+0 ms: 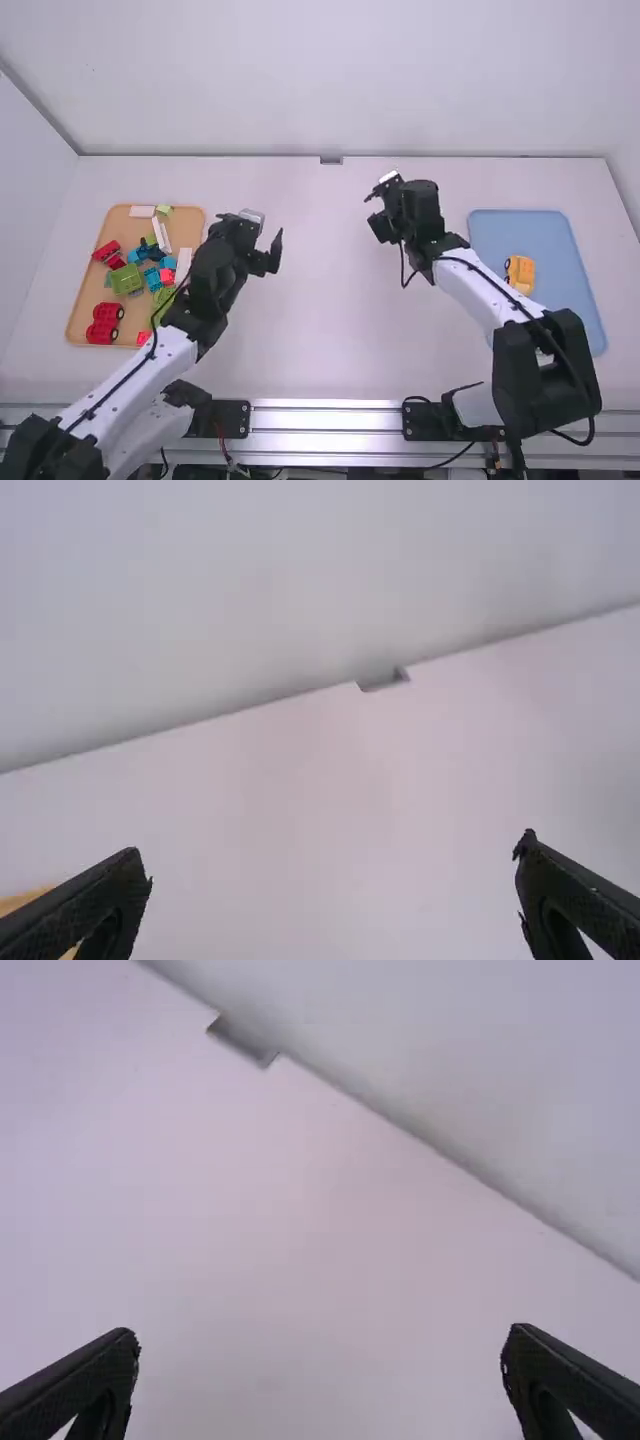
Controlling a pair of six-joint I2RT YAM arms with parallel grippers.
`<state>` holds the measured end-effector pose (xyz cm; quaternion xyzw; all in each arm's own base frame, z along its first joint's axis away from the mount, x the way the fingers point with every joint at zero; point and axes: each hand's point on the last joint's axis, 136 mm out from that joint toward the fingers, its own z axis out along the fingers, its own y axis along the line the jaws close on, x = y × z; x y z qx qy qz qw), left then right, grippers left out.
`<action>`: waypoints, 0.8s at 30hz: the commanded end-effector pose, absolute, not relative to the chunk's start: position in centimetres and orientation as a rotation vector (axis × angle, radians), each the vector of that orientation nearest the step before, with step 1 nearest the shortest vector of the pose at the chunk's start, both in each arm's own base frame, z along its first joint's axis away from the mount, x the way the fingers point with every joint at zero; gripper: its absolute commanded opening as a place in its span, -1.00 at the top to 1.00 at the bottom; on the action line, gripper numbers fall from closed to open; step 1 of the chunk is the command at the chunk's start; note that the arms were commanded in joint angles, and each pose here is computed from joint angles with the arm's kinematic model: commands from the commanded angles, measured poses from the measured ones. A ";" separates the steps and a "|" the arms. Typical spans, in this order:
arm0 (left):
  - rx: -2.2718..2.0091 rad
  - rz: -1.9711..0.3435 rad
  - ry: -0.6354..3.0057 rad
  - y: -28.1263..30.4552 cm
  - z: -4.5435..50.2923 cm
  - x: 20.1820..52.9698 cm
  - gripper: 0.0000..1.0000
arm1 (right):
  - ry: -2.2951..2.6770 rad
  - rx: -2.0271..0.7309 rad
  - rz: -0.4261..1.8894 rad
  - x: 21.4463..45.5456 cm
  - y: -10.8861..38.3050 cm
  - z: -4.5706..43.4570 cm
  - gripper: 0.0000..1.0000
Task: Assemble lego blocks to make yellow taxi
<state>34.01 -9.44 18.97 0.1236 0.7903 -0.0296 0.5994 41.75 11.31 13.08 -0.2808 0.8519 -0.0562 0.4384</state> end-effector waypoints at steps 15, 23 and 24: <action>0.039 -0.022 2.120 -1.0 8.1 26.9 -0.34 | 2.263 -0.217 -0.036 35.5 1.7 11.5 -0.42; 0.000 0.000 2.182 0.0 3.4 23.4 0.05 | 2.273 -0.008 0.018 31.3 0.3 9.6 -0.06; 0.000 0.000 2.169 0.0 3.7 23.5 0.08 | 2.273 -0.008 0.018 31.0 0.3 9.4 -0.03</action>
